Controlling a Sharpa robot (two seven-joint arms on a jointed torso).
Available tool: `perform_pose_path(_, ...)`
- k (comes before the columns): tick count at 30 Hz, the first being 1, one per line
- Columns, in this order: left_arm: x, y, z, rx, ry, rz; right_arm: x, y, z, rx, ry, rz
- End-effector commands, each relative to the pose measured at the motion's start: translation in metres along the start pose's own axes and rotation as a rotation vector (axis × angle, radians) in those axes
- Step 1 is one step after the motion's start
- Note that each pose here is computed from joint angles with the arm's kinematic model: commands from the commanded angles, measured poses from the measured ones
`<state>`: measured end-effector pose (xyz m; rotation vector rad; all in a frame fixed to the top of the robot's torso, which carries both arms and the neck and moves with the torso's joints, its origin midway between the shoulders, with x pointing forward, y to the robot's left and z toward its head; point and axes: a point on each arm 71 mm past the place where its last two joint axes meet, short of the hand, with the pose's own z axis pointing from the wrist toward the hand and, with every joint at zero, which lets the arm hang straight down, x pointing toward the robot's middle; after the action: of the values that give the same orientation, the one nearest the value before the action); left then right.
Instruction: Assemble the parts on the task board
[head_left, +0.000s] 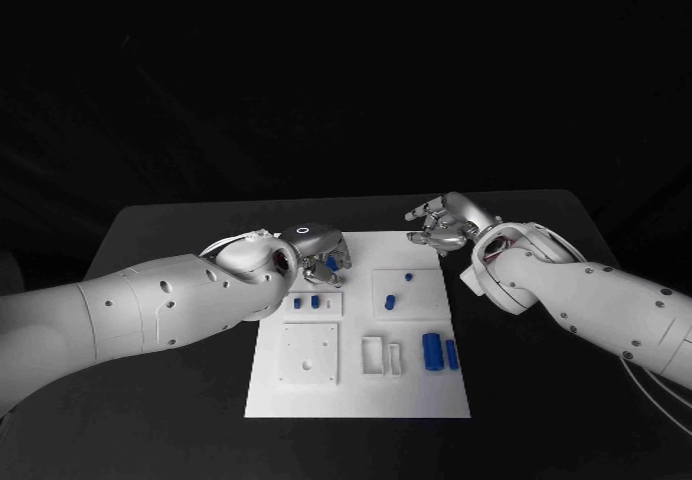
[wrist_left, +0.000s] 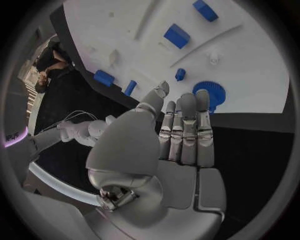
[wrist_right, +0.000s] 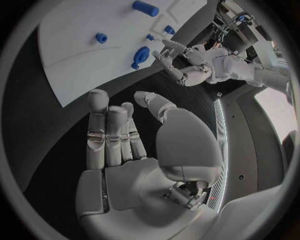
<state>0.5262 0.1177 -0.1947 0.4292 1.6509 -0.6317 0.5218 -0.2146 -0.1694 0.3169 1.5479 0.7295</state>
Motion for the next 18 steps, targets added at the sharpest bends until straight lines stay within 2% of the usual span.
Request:
perform_pose_path(1, 0.0065, -0.0009, 0.0015, 0.004, 0.055, 0.054, 0.0011, 0.0018, -0.0001, -0.013, 0.01, 0.0)
perform_pose_path(9, 0.0128, 0.002, 0.0042, -0.001, 0.051, 0.062, 0.0011, 0.0022, -0.0003, -0.014, 0.01, 0.0)
perform_pose_path(18, 0.0146, 0.0052, 0.0057, -0.009, 0.049, 0.068, 0.0011, 0.0027, -0.0006, -0.015, 0.01, 0.001)
